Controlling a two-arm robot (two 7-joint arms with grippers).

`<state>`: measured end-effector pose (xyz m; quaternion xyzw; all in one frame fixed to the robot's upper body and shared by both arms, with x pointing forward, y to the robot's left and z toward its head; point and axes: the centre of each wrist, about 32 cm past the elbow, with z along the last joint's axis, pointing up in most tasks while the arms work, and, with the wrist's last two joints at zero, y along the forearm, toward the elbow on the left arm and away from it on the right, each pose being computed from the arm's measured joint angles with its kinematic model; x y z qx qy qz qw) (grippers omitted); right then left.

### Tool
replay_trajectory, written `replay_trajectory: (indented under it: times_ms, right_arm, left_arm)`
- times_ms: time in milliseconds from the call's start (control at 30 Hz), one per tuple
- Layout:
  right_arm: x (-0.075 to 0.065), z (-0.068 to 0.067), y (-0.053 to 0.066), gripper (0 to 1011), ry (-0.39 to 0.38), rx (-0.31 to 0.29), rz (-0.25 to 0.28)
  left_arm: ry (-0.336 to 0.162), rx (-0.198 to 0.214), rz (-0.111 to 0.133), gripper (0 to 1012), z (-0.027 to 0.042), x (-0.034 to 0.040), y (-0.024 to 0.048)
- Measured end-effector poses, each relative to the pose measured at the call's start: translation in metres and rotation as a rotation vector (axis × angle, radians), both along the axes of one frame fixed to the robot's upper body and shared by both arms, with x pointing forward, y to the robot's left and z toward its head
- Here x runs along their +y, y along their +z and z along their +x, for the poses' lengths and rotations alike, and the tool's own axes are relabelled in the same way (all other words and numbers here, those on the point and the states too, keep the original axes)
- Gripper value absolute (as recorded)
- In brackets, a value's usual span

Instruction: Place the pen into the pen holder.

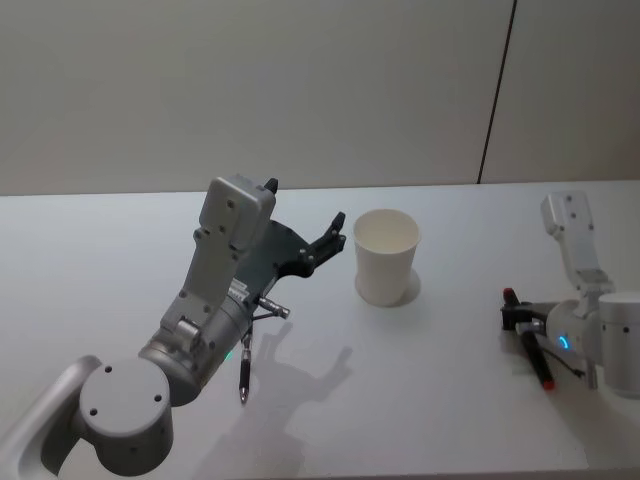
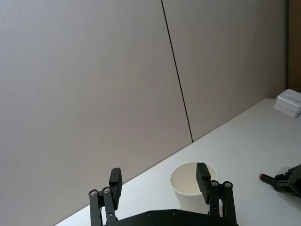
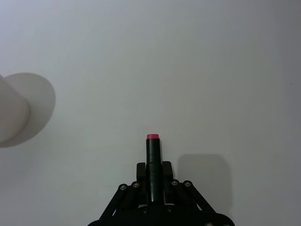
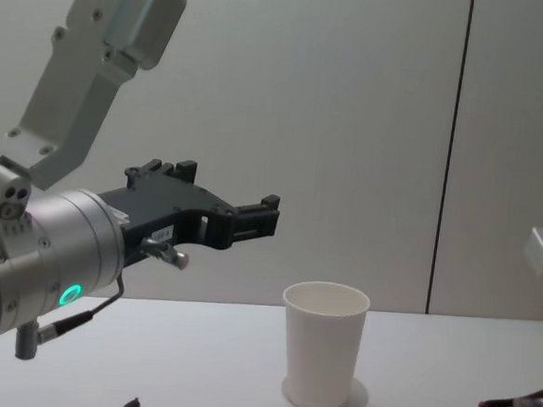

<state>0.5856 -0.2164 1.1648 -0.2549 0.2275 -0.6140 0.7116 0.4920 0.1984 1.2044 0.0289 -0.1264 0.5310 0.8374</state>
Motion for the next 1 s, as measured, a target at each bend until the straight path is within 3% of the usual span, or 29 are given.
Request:
replay_trajectory:
  times_ms: [400, 1000]
  right_arm:
    - [-0.003, -0.003, 0.001, 185, 0.013, -0.048, 0.046]
    - [-0.001, -0.024, 0.014, 185, 0.067, -0.29, 0.105]
  left_arm:
    - [0.0, 0.0, 0.0, 1004, 0.0, 0.0, 0.0]
    - [0.0, 0.0, 0.0, 1004, 0.0, 0.0, 0.0]
